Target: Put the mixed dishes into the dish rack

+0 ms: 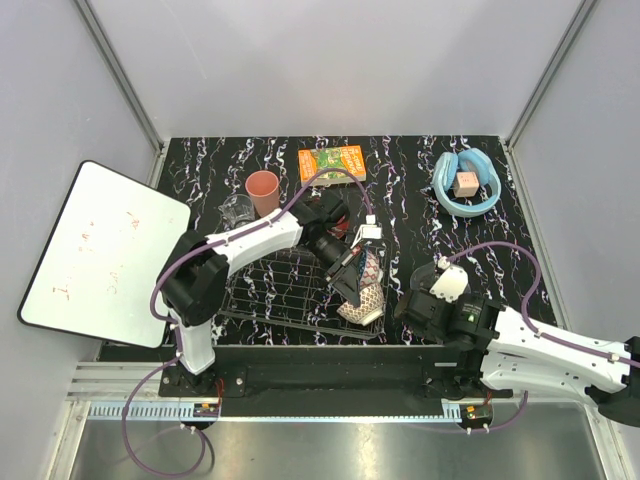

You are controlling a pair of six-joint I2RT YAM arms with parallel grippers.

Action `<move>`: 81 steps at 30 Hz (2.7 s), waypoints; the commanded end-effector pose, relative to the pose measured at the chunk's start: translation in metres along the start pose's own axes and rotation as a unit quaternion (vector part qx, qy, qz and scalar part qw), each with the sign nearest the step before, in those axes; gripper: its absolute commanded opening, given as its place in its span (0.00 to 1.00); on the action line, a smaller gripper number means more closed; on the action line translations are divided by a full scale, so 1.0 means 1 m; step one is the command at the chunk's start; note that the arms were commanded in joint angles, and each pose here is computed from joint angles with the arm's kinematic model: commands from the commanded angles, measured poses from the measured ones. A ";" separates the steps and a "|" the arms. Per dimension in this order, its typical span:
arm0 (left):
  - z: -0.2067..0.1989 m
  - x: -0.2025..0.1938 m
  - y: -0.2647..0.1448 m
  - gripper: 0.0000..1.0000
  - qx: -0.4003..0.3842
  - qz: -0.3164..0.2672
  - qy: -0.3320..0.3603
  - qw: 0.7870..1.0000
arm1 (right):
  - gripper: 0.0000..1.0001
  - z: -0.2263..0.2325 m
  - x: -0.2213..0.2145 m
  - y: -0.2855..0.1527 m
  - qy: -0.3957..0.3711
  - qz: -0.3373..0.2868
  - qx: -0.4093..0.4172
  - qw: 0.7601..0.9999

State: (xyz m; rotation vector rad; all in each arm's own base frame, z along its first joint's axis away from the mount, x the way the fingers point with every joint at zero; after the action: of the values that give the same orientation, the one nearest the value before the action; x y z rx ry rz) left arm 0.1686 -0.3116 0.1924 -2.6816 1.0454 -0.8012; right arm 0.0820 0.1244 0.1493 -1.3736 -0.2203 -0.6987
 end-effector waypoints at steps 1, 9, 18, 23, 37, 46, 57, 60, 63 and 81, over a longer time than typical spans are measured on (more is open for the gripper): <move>0.000 0.006 0.001 0.00 -0.044 -0.016 0.054 0.997 | 0.21 0.014 0.018 -0.016 0.015 -0.032 0.034 0.999; -0.004 0.004 0.000 0.00 -0.074 -0.019 0.036 0.996 | 0.22 0.027 0.027 -0.019 0.016 -0.048 0.042 0.998; -0.069 0.026 -0.028 0.00 -0.080 -0.049 0.019 0.995 | 0.22 0.024 0.018 -0.012 0.013 -0.036 0.035 0.999; -0.057 0.025 -0.029 0.00 -0.027 -0.097 -0.035 0.994 | 0.21 0.027 0.019 -0.013 0.011 -0.034 0.036 0.999; -0.005 0.021 -0.013 0.00 0.049 -0.154 -0.191 0.968 | 0.21 0.022 0.017 -0.013 0.015 -0.029 0.031 0.999; 0.001 0.026 0.000 0.00 0.032 -0.157 -0.237 0.958 | 0.21 0.022 0.014 -0.011 0.008 -0.024 0.026 0.999; -0.005 0.033 -0.003 0.00 0.009 -0.160 -0.257 0.953 | 0.20 0.021 0.011 -0.009 0.008 -0.013 0.021 1.000; -0.005 0.031 -0.003 0.00 -0.008 -0.161 -0.275 0.948 | 0.20 0.022 0.011 -0.010 0.007 -0.013 0.020 1.000; -0.003 0.028 -0.007 0.00 -0.024 -0.173 -0.292 0.940 | 0.20 0.019 0.011 -0.010 0.009 -0.011 0.017 1.000; 0.011 0.022 -0.013 0.84 -0.005 -0.186 -0.313 0.932 | 0.24 0.020 0.013 -0.012 0.014 -0.018 0.017 1.000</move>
State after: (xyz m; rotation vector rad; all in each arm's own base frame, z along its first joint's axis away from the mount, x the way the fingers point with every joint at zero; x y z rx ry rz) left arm 0.1903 -0.3162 0.1787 -2.8368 0.3734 0.1616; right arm 0.0894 0.1384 0.1628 -1.3470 -0.2322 -0.7094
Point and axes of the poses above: each gripper's point midway between its finger pads, its own y axis out along the fingers, its own z axis along the line the jaws close on, x = y × z, the point moved 6 cm from there along -y, back along the fingers, and after that the axes turned 1 degree about -y, right-handed, at the moved point
